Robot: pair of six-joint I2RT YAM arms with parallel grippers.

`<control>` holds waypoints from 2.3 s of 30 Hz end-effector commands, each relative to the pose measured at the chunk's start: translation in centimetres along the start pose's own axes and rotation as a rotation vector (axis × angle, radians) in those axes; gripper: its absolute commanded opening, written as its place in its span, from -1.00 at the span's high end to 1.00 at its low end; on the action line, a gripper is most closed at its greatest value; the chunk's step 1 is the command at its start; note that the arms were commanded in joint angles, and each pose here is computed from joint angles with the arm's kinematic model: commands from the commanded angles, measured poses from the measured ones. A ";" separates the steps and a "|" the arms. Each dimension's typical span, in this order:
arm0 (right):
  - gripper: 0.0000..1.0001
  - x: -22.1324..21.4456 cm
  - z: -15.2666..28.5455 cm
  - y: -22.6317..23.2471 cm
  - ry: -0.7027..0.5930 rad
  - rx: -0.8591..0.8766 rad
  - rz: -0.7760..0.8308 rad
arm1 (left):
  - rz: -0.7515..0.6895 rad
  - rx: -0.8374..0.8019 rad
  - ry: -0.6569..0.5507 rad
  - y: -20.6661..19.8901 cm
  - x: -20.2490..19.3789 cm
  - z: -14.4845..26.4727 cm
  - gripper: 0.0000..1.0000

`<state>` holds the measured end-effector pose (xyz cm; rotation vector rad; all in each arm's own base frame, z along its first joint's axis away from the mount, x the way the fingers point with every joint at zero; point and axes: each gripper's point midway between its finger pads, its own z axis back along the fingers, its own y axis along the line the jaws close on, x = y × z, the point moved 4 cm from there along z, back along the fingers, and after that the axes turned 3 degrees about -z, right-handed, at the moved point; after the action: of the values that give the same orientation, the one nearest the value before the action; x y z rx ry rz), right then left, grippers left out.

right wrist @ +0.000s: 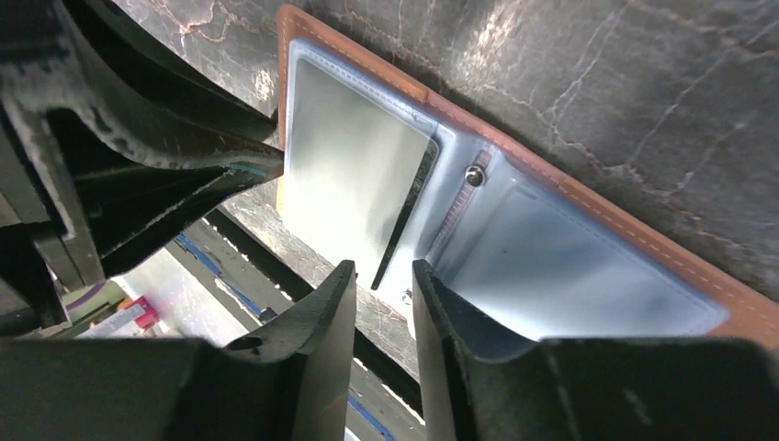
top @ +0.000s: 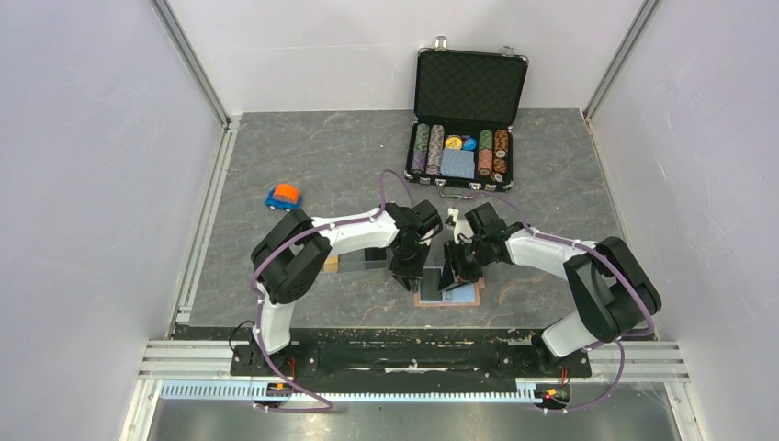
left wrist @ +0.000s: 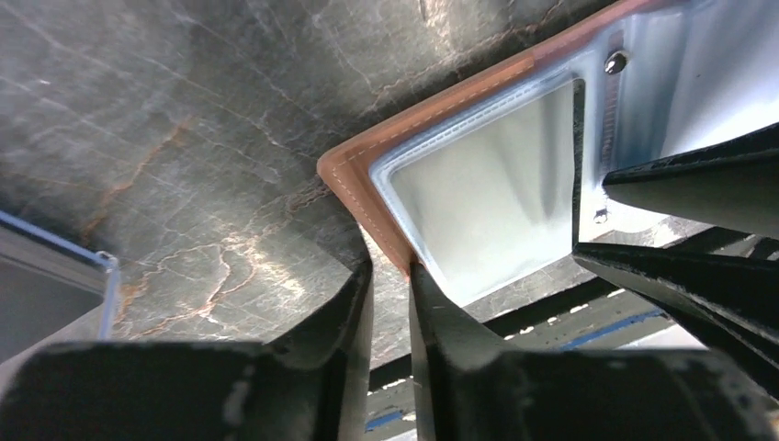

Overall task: Put the credit cards into the card holder
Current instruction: Insert the credit card into the card holder, then pick up the credit card from the storage box.

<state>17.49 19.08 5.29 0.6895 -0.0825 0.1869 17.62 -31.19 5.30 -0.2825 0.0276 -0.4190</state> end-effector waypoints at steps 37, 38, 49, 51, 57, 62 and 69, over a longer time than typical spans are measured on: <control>-0.31 8.6 0.9 7.7 -0.110 0.064 0.195 | 0.386 -0.135 -0.663 11.7 0.6 12.7 -0.86; -0.31 8.8 0.6 8.1 -0.106 0.074 0.197 | 0.376 -0.109 -0.641 12.0 0.5 12.5 -0.82; -0.18 10.4 -2.1 11.1 -0.069 0.173 0.176 | 0.347 -0.098 -0.485 12.3 2.4 9.2 -0.02; -0.18 10.6 -2.5 11.3 -0.060 0.178 0.175 | 0.352 -0.096 -0.472 12.4 2.7 8.6 0.05; -0.17 11.2 -3.9 11.5 -0.036 0.195 0.160 | 0.375 -0.032 -0.423 13.4 3.3 6.9 0.13; -0.03 11.5 -4.8 11.4 -0.016 0.196 0.153 | 0.358 -0.014 -0.388 13.7 3.7 5.8 0.25; 0.43 11.5 -5.1 11.2 -0.001 0.190 0.147 | 0.320 0.008 -0.353 13.3 4.1 5.2 0.74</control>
<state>25.86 31.58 8.90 0.8485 -0.0866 0.3132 26.20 -19.15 6.12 -0.3435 -0.2331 0.0252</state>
